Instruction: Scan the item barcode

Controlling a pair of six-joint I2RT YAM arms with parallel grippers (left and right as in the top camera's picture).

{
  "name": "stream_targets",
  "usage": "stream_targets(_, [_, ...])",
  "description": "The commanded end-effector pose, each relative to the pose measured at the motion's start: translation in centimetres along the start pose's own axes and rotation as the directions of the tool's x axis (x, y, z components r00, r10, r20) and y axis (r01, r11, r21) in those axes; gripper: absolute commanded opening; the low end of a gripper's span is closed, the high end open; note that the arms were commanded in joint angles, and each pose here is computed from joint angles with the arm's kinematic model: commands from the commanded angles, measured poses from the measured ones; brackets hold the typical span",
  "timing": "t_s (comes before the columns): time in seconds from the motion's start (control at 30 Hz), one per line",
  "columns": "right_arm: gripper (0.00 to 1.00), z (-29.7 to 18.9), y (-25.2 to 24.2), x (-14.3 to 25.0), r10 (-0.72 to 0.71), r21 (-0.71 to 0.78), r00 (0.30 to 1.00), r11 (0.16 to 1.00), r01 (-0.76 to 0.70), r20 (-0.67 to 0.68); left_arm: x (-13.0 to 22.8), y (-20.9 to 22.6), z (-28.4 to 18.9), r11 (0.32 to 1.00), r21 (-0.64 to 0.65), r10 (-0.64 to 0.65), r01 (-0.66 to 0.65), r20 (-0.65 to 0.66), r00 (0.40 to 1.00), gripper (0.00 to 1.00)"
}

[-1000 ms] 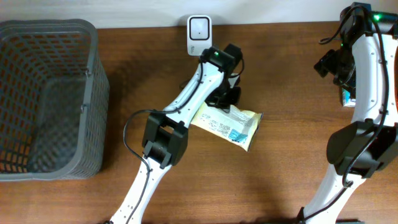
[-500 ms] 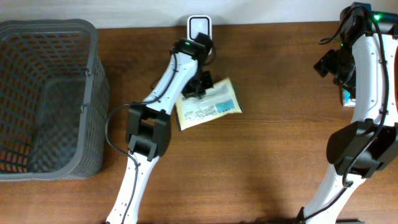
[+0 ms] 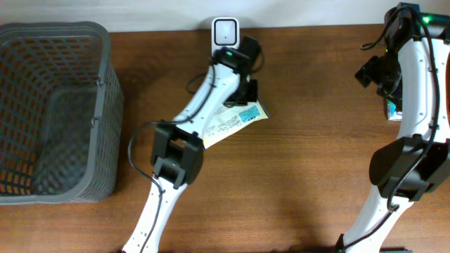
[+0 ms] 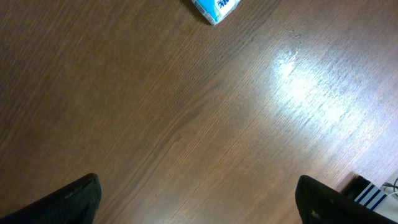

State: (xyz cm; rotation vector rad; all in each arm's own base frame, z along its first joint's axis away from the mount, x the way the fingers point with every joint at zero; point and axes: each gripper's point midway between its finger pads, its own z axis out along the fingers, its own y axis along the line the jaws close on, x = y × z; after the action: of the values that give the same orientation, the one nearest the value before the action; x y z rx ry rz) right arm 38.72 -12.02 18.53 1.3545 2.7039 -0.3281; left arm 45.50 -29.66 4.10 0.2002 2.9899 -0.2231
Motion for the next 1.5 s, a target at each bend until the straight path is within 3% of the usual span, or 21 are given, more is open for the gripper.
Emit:
stream_targets(0.0, [0.99, 0.1, 0.0, 0.0, -0.004, 0.004, 1.000, 1.000, 0.004, -0.002, 0.4, -0.7, -0.3, 0.992, -0.098, 0.083, -0.079, 0.040, 0.996, 0.00])
stream_targets(0.2, [0.99, 0.1, 0.0, 0.0, -0.004, 0.004, 1.000, 1.000, 0.004, -0.002, 4.8, -2.9, 3.2, 0.987, -0.079, 0.128, -0.137, -0.111, 0.985, 0.00])
stream_targets(0.43, [0.99, 0.1, 0.0, 0.0, -0.004, 0.004, 1.000, 1.000, 0.004, -0.002, 9.0, -8.6, 0.3, 0.977, 0.081, 0.211, -0.198, -0.205, 0.956, 0.00])
stream_targets(0.57, [0.99, 0.1, 0.0, 0.0, -0.004, 0.004, 1.000, 1.000, 0.004, -0.002, 8.0, -10.1, -3.7, 0.968, 0.115, 0.237, -0.223, -0.129, 0.963, 0.00])
stream_targets(0.67, [0.99, 0.1, 0.0, 0.0, -0.004, 0.004, 1.000, 1.000, 0.004, -0.002, 4.7, -7.6, -5.9, 0.978, 0.014, 0.207, -0.207, -0.012, 0.978, 0.00])
stream_targets(0.83, [0.99, 0.1, 0.0, 0.0, -0.004, 0.004, 1.000, 1.000, 0.004, -0.002, 0.6, 1.7, -5.8, 0.960, -0.276, 0.068, -0.048, 0.062, 0.996, 0.00])
stream_targets(0.97, [0.99, 0.1, 0.0, 0.0, -0.004, 0.004, 1.000, 1.000, 0.004, -0.002, 1.2, 4.4, -2.4, 0.966, -0.260, -0.018, 0.011, -0.027, 0.999, 0.00])
stream_targets(1.17, [0.99, 0.1, 0.0, 0.0, -0.004, 0.004, 1.000, 1.000, 0.004, -0.002, 3.8, 2.5, 2.5, 0.984, -0.180, -0.016, -0.008, -0.132, 0.991, 0.00])
stream_targets(1.4, [0.99, 0.1, 0.0, 0.0, -0.004, 0.004, 1.000, 1.000, 0.004, -0.002, 6.2, -2.3, 3.1, 0.987, -0.134, 0.071, -0.091, -0.150, 0.986, 0.00])
stream_targets(1.47, [0.99, 0.1, 0.0, 0.0, -0.004, 0.004, 1.000, 1.000, 0.004, -0.002, 6.2, -2.9, 2.8, 0.989, -0.138, 0.031, -0.049, -0.131, 0.991, 0.00])
